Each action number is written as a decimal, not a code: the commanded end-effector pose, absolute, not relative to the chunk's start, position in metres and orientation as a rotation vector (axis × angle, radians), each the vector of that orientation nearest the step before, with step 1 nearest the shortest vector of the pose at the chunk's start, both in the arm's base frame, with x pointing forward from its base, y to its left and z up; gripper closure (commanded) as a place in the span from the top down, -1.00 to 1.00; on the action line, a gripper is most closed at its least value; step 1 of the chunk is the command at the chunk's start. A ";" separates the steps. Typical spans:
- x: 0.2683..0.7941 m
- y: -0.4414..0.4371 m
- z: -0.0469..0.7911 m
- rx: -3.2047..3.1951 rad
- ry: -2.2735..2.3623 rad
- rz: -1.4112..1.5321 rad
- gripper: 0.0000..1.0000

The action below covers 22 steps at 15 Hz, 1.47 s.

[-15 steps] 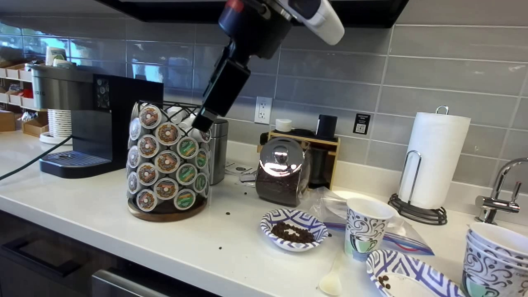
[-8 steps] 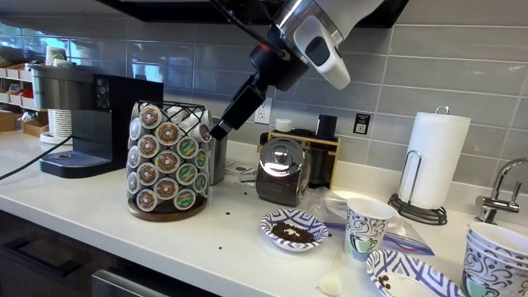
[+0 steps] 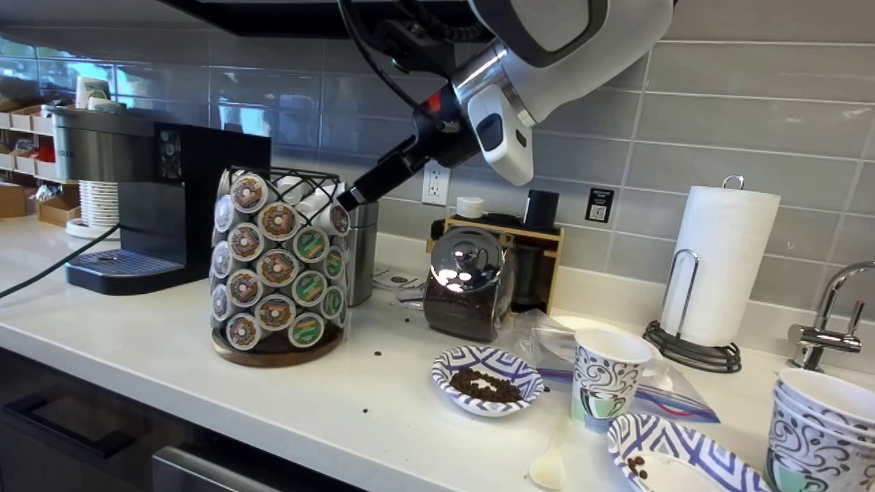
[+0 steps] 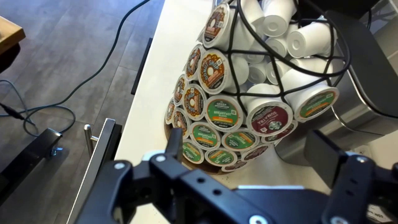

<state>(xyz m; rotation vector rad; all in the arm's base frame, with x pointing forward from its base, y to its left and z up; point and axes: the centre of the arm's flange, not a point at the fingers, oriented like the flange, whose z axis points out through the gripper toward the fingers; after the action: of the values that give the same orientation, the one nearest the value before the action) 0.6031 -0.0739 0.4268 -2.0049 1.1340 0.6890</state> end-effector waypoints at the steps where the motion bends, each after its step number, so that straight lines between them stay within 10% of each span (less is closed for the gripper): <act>1: 0.606 -0.071 0.424 -2.002 1.131 0.696 1.00; 22: 0.669 -0.034 0.377 -1.712 1.402 1.055 1.00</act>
<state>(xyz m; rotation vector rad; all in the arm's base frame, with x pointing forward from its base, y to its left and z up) 0.6464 -0.0427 0.3804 -1.7126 1.3703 0.9815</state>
